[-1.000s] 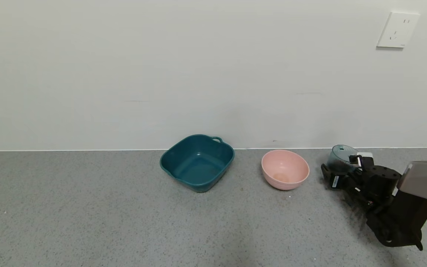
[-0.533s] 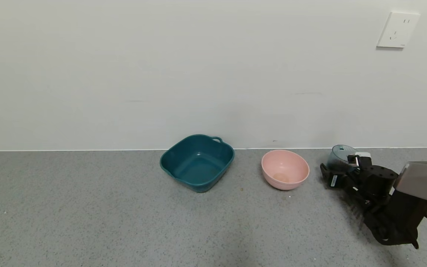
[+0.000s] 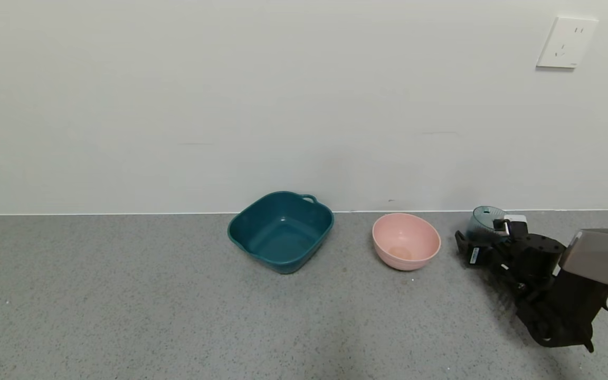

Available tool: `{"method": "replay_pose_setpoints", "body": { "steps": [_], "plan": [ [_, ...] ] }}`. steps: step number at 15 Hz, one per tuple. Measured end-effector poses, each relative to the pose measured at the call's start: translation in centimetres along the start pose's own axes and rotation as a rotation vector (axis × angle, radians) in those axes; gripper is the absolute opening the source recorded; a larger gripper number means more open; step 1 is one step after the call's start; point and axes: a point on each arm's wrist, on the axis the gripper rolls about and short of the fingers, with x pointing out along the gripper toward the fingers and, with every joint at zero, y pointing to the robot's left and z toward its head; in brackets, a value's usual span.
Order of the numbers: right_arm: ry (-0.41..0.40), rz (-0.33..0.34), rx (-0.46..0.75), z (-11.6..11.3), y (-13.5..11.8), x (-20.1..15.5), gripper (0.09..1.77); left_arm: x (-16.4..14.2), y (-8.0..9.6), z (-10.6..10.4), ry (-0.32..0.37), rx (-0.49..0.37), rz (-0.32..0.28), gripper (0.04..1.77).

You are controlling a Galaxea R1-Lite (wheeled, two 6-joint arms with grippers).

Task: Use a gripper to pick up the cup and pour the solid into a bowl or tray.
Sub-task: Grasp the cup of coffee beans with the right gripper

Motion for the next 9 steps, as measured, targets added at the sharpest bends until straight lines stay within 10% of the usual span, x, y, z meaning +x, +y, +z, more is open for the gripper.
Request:
{"method": "replay_pose_setpoints", "body": {
  "steps": [3, 9],
  "plan": [
    [0.0, 0.0, -0.014, -0.02, -0.03, 0.0, 1.37, 0.0, 0.0, 0.0, 0.0, 0.0, 0.0, 1.75],
    [0.002, -0.001, -0.023, -0.04, -0.09, -0.02, 1.35, 0.0, 0.0, 0.0, 0.0, 0.0, 0.0, 1.75]
  ]
}}
